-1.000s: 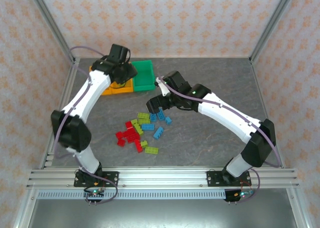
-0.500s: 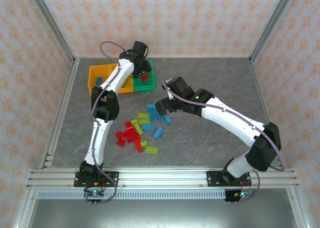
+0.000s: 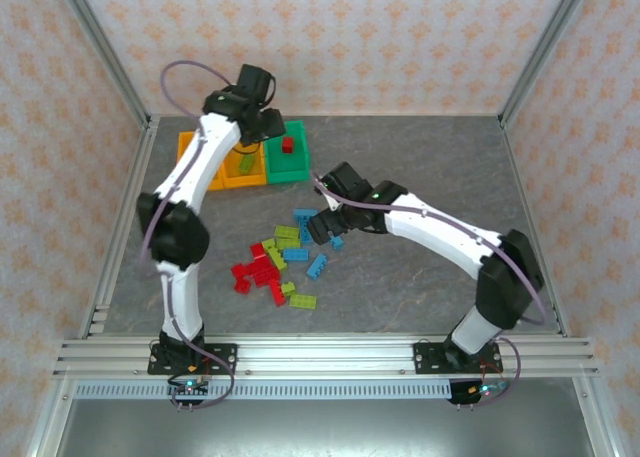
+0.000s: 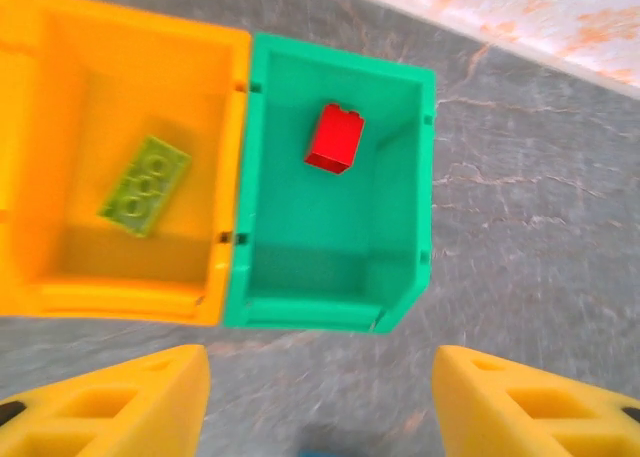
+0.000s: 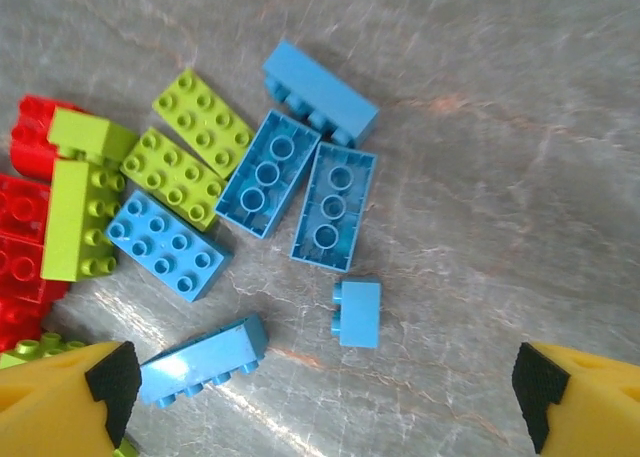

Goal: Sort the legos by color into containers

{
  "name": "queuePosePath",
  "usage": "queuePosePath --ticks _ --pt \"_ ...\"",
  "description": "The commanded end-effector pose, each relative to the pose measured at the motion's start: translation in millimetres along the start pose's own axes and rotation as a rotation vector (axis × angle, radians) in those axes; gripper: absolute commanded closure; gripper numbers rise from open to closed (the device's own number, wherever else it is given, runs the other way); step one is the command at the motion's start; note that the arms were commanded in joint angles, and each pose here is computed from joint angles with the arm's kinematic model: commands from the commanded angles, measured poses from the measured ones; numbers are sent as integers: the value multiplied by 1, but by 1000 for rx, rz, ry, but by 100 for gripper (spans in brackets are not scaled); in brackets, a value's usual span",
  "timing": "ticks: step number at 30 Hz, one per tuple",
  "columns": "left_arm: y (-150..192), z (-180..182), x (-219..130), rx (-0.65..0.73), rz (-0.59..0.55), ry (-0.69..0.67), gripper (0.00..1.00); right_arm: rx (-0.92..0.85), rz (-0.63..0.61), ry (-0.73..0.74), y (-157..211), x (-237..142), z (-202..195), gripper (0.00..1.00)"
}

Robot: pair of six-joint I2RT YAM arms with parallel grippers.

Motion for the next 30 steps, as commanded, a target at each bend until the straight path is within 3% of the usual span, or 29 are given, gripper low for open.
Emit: queuePosePath --ticks 1,7,11,17,22,30 --pt "11 28 -61 147 -69 -45 39 -67 -31 -49 -23 17 4 3" --pt "49 80 -111 226 -106 -77 38 -144 38 -53 -47 66 3 6" --pt "72 105 -123 226 -117 -76 37 -113 37 -74 -60 86 3 6" --pt "95 122 -119 183 -66 -69 36 -116 64 -48 -67 110 0 7" --pt "103 126 -110 186 -9 -100 35 -161 151 12 -60 132 -11 19" --pt "108 124 -101 190 19 -75 35 -182 229 39 -48 147 -22 21"
Point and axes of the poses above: each hand's point on the last joint's axis, 136 mm out from that joint toward the fingers, its own x axis out along the fingers, its own z axis along the line the jaws close on, y = z × x, the point moved 6 cm from there along -x, back along the fingers, and after that the axes turned 11 degrees about -x, right-handed, at the moved point
